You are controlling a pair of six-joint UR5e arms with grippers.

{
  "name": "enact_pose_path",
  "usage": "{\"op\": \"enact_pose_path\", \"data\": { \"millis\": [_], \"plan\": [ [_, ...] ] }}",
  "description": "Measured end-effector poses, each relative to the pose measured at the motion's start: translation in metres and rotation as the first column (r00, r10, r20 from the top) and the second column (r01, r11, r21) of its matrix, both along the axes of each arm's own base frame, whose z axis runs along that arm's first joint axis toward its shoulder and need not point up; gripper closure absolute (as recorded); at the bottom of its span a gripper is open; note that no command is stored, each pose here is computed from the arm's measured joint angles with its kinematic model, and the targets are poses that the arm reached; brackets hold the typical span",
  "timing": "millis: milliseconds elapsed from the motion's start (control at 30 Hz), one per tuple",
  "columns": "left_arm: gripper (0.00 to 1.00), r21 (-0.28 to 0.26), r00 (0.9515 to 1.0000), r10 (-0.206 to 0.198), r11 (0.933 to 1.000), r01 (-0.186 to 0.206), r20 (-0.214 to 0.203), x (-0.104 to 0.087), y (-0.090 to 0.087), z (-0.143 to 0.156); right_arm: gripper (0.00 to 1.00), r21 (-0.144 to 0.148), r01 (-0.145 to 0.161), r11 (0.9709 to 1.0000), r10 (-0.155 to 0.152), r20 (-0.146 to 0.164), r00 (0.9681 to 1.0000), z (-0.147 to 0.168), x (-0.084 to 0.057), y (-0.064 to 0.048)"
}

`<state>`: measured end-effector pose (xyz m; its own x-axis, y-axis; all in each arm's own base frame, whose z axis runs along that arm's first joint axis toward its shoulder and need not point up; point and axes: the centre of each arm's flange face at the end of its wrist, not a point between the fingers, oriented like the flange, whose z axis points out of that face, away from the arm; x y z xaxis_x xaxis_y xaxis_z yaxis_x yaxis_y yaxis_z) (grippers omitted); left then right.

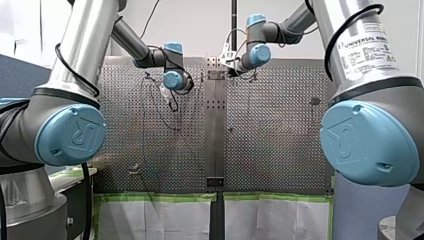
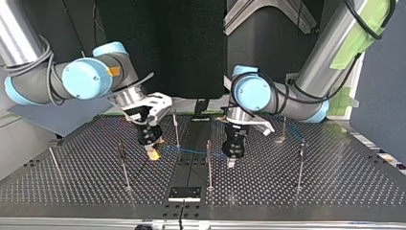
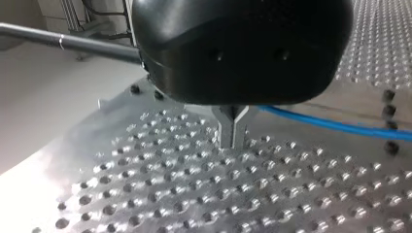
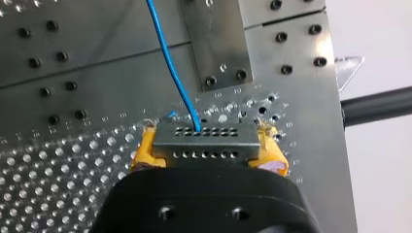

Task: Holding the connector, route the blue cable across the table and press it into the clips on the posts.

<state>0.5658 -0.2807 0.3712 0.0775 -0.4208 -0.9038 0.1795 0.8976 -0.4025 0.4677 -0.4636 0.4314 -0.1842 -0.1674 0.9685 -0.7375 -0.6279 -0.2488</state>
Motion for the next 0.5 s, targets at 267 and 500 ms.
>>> {"op": "enact_pose_path", "data": {
  "millis": [267, 500],
  "plan": [
    [1.00, 0.007, 0.9997, 0.016, 0.9998, -0.016, 0.018, 0.014, 0.011, 0.013, 1.00, 0.013, 0.017, 0.9998, -0.017, -0.008, 0.9998, -0.012, -0.009, -0.019],
    [1.00, 0.015, 0.9997, 0.023, 0.9996, -0.023, 0.007, 0.015, 0.015, 0.012, 1.00, 0.011, 0.016, 0.9998, -0.016, -0.007, 0.9998, -0.015, -0.014, -0.029]
  ]
}}
